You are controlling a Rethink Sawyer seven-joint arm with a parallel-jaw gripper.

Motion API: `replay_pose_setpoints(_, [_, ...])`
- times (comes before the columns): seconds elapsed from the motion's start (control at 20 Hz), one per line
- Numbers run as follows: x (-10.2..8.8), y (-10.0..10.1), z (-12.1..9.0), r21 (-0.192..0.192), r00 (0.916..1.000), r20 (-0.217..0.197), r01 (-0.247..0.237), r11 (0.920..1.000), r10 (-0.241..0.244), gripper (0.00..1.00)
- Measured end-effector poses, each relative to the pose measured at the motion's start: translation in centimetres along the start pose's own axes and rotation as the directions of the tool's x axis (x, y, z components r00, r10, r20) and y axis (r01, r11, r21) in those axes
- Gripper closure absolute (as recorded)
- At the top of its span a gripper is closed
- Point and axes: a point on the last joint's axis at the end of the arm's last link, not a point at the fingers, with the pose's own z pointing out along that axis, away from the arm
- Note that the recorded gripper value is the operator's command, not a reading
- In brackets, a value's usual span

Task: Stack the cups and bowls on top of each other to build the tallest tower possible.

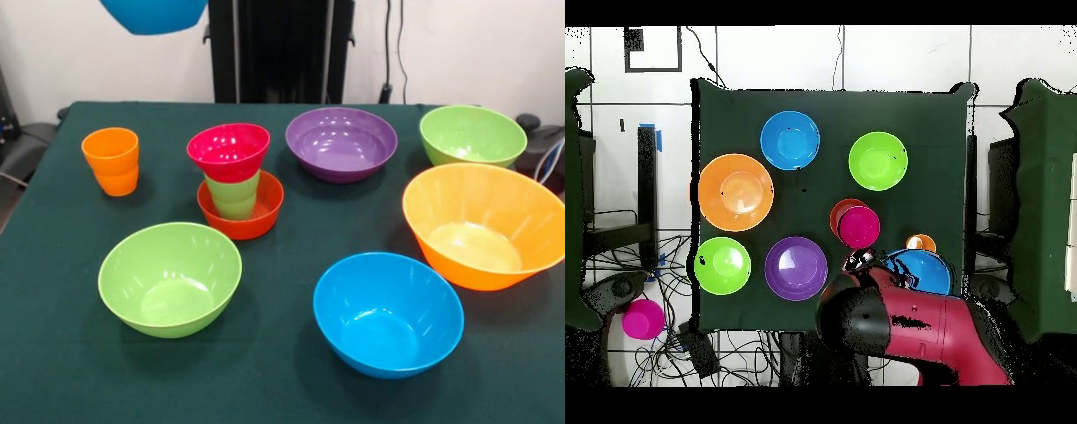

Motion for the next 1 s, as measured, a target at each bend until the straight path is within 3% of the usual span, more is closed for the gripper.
replay_pose_setpoints(0.25, [-1.2, -1.3, -0.3, 0.002, 0.9998, -0.012, 0.015, 0.9999, -0.015, 1.00])
replay_pose_setpoints(0.5, [-1.7, -2.4, -0.6, 0.015, 0.9971, -0.046, 0.061, 0.9980, -0.061, 1.00])
replay_pose_setpoints(0.8, [-1.5, -0.9, -0.5, 0.000, 0.9932, -0.052, 0.104, 0.9946, -0.104, 1.00])
replay_pose_setpoints(1.0, [-0.9, 1.3, -0.1, -0.019, 0.9867, -0.061, 0.150, 0.9885, -0.151, 1.00])
